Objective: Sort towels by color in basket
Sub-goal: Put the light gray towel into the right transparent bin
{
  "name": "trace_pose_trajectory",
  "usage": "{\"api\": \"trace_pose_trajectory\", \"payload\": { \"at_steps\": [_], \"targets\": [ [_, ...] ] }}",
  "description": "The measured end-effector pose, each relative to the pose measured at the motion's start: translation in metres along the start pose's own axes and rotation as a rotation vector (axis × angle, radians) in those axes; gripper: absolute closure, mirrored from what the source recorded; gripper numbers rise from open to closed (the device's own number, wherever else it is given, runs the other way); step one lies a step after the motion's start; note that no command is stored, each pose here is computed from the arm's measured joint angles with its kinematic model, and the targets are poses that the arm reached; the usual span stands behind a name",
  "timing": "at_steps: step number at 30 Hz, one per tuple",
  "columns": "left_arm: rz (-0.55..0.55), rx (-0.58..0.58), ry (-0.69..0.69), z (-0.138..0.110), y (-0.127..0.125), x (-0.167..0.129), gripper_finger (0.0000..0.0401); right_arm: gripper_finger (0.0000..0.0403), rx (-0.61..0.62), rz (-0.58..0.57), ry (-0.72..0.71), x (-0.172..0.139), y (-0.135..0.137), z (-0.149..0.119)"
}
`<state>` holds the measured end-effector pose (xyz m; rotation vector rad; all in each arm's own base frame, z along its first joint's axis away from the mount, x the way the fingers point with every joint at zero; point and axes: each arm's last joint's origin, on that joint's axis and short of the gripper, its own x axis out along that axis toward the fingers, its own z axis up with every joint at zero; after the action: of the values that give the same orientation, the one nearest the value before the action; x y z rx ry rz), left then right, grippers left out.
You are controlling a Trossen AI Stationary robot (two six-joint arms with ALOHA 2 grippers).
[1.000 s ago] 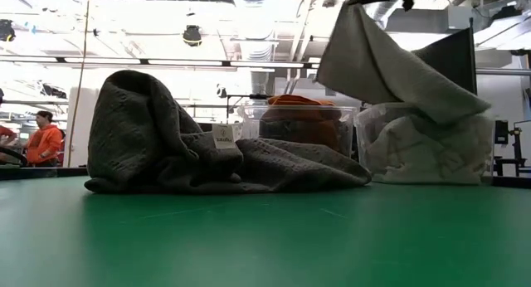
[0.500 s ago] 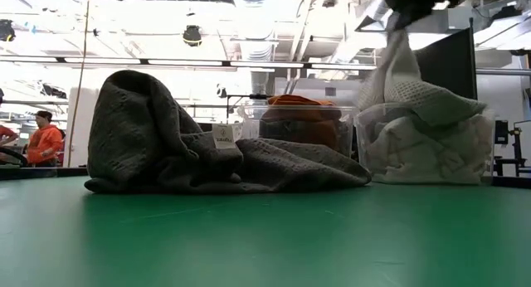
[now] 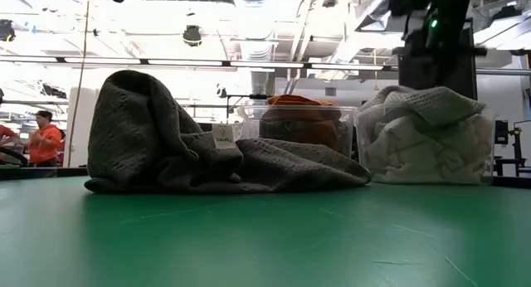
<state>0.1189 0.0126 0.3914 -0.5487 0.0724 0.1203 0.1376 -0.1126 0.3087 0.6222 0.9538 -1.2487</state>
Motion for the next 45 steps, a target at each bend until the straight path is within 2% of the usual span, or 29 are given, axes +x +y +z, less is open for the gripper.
{"api": "trace_pose_trajectory", "payload": {
  "at_steps": [3, 7, 10, 16, 20, 26, 31, 36, 41, 45],
  "targets": [
    [0.000, 0.000, 0.000, 0.000, 0.000, 0.000, 0.0136, 0.0385, 0.023, 0.024, 0.069, 0.031, 0.002, 0.007],
    [0.001, -0.011, 0.000, 0.000, 0.000, 0.000, 0.0136, 0.0385, 0.095, 0.168, 0.097, 0.069, 0.004, 0.020],
    [0.002, -0.021, 0.000, 0.000, 0.000, 0.000, 0.0136, 0.0385, 0.124, 0.229, 0.149, 0.094, 0.004, 0.026],
    [0.011, -0.040, 0.000, 0.000, 0.001, 0.000, 0.0136, 0.0384, 0.037, 0.197, 0.306, 0.131, 0.010, 0.023],
    [0.016, -0.045, -0.003, 0.000, 0.001, 0.000, 0.0136, 0.0373, 0.026, 0.183, 0.364, 0.143, 0.013, 0.020],
    [0.017, -0.044, -0.003, 0.000, 0.001, 0.000, 0.0136, 0.0341, 0.001, 0.192, 0.347, 0.126, 0.009, 0.025],
    [0.016, -0.037, -0.003, 0.000, 0.001, 0.000, 0.0136, 0.0299, -0.033, 0.202, 0.314, 0.090, -0.003, 0.035],
    [0.008, -0.037, 0.002, 0.000, 0.000, 0.000, 0.0136, 0.0238, -0.039, 0.216, 0.248, 0.055, -0.012, 0.039],
    [0.000, -0.038, 0.007, -0.001, 0.000, 0.000, 0.0136, 0.0185, 0.042, 0.263, 0.110, 0.024, -0.021, 0.042],
    [0.000, -0.043, 0.007, -0.001, 0.000, 0.000, 0.0136, 0.0170, 0.106, 0.322, -0.041, 0.012, -0.022, 0.050]
  ]
}}
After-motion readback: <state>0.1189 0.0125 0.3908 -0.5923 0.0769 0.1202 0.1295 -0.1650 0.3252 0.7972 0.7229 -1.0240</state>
